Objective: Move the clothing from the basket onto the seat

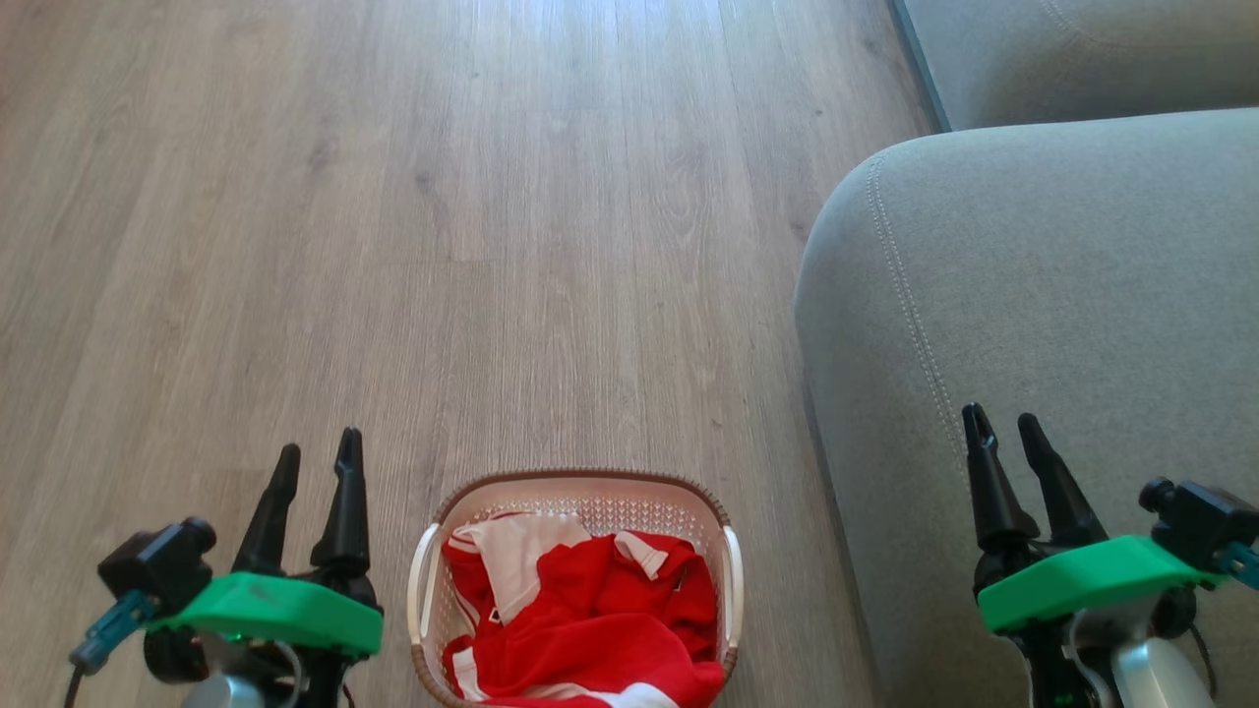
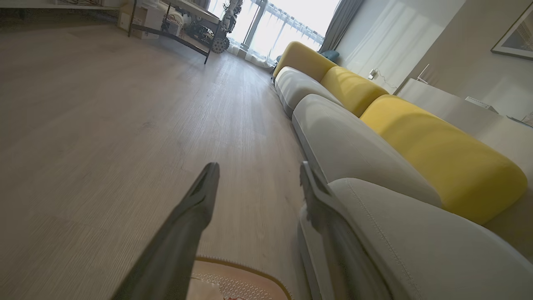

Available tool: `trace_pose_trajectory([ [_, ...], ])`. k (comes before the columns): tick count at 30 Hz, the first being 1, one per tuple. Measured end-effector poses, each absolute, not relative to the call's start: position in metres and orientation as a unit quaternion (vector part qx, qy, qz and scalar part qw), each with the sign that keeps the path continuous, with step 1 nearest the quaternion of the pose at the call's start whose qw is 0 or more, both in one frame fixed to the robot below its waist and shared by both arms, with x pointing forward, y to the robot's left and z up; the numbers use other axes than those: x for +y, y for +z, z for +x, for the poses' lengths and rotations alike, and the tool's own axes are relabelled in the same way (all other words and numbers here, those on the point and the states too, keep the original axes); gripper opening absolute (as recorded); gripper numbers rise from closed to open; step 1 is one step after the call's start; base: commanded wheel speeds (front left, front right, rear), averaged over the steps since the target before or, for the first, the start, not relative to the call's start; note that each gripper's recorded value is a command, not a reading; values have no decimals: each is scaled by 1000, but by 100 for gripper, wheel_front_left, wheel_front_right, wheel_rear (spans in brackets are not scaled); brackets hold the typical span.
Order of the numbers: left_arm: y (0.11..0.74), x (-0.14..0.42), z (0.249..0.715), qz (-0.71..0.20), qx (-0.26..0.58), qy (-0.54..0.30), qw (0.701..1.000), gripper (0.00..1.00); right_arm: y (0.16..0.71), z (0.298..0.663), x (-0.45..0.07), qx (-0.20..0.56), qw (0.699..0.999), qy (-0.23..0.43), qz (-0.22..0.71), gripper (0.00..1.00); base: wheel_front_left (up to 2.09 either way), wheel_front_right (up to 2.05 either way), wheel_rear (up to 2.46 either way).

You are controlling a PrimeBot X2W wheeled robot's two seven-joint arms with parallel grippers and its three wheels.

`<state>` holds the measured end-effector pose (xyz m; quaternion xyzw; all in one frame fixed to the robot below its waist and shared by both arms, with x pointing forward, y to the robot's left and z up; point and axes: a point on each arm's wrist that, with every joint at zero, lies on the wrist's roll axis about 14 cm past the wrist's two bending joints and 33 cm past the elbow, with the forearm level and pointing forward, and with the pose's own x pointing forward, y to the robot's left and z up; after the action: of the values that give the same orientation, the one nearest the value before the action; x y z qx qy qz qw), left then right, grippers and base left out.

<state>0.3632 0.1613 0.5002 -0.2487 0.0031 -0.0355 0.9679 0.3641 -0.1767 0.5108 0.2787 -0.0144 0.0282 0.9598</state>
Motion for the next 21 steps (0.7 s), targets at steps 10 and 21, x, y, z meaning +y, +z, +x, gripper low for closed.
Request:
trace_pose_trajectory([
  [10, 504, 155, 362, -194, -7, -50, 980, 100, 515, 364, -174, -20, 973, 38, 227, 100, 0, 0, 0],
  [21, 511, 151, 361, -129, -27, -64, 989, 100, 525, 363, -171, -39, 984, 47, 167, 100, 0, 0, 0],
])
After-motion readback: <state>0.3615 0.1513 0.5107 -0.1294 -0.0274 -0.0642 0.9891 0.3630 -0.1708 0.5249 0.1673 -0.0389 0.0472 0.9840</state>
